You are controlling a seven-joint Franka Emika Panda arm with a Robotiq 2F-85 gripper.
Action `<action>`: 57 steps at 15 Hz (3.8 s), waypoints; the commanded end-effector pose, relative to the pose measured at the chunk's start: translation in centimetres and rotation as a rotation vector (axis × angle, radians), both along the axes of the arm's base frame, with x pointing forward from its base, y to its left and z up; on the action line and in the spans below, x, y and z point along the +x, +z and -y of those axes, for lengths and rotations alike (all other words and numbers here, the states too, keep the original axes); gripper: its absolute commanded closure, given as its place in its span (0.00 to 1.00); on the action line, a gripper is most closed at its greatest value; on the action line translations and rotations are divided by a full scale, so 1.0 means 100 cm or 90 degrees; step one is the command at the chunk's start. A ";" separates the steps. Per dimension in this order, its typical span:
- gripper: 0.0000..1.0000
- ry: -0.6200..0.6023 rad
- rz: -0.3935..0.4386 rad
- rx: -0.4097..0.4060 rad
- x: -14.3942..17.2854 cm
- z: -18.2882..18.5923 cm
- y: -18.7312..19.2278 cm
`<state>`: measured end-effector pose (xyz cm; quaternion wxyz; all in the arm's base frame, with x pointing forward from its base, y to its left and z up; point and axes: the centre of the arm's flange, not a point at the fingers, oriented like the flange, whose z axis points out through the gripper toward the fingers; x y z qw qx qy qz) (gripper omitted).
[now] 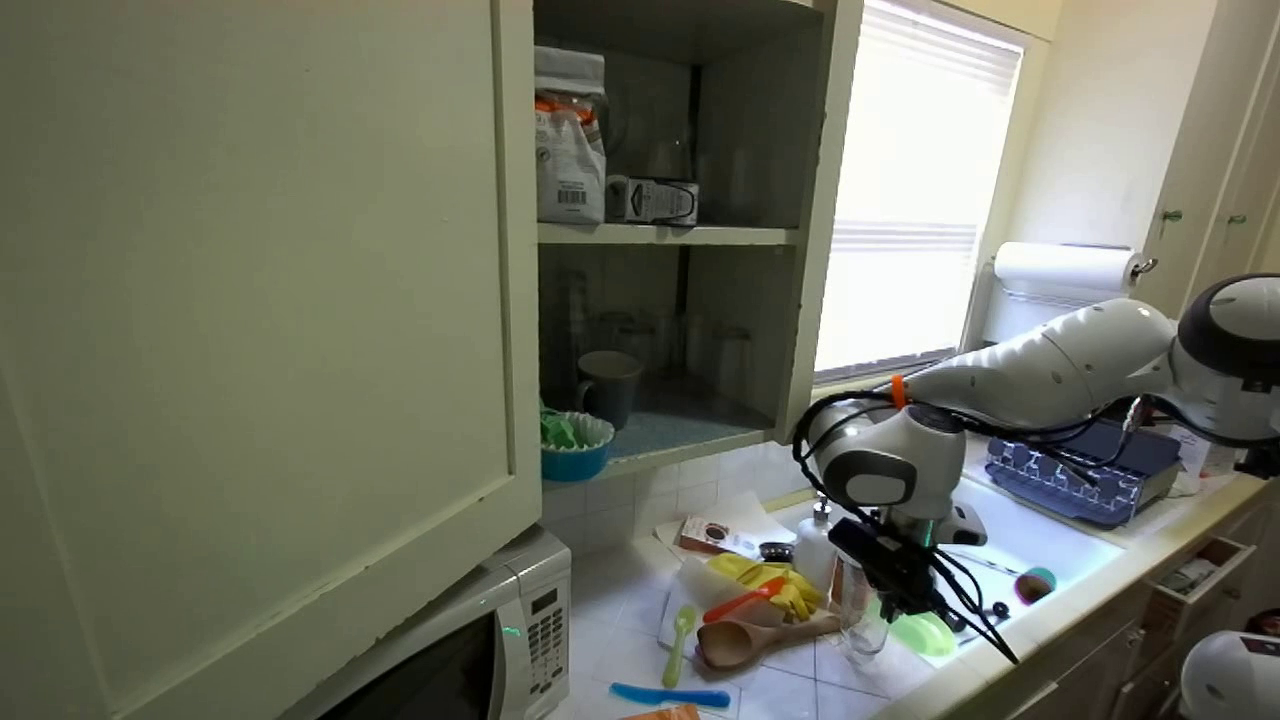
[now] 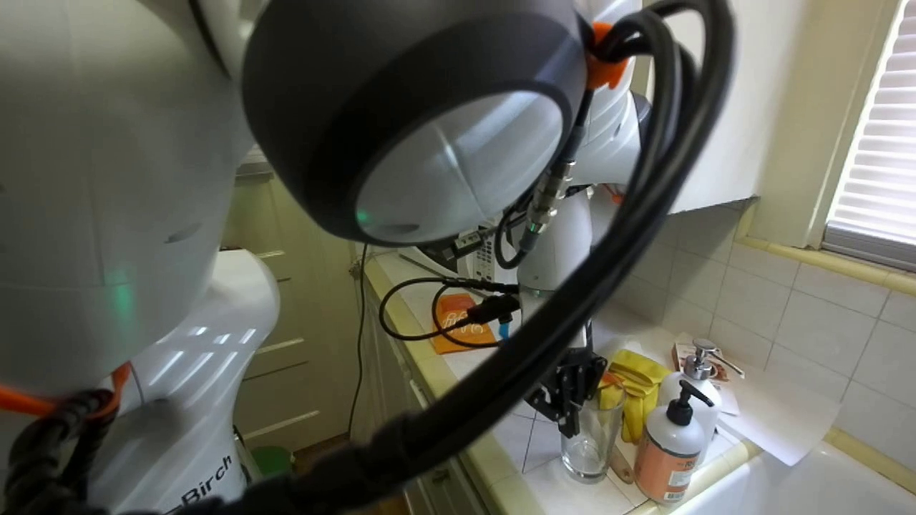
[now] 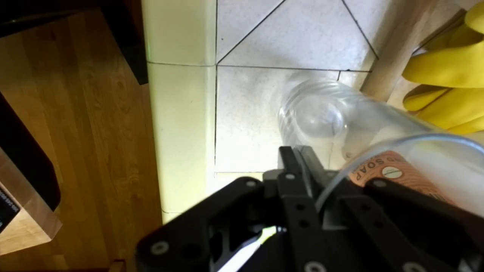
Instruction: Put the glass in front of the wooden spoon
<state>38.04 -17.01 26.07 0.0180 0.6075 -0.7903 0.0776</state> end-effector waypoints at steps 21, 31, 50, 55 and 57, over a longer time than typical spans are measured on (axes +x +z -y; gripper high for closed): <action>0.18 -0.047 0.001 0.055 0.024 -0.012 -0.042; 0.00 -0.011 0.022 0.032 -0.006 -0.083 0.001; 0.00 0.050 0.030 -0.205 -0.083 -0.172 0.075; 0.00 0.192 -0.069 -0.141 -0.160 -0.206 0.082; 0.00 0.253 -0.094 -0.135 -0.186 -0.208 0.088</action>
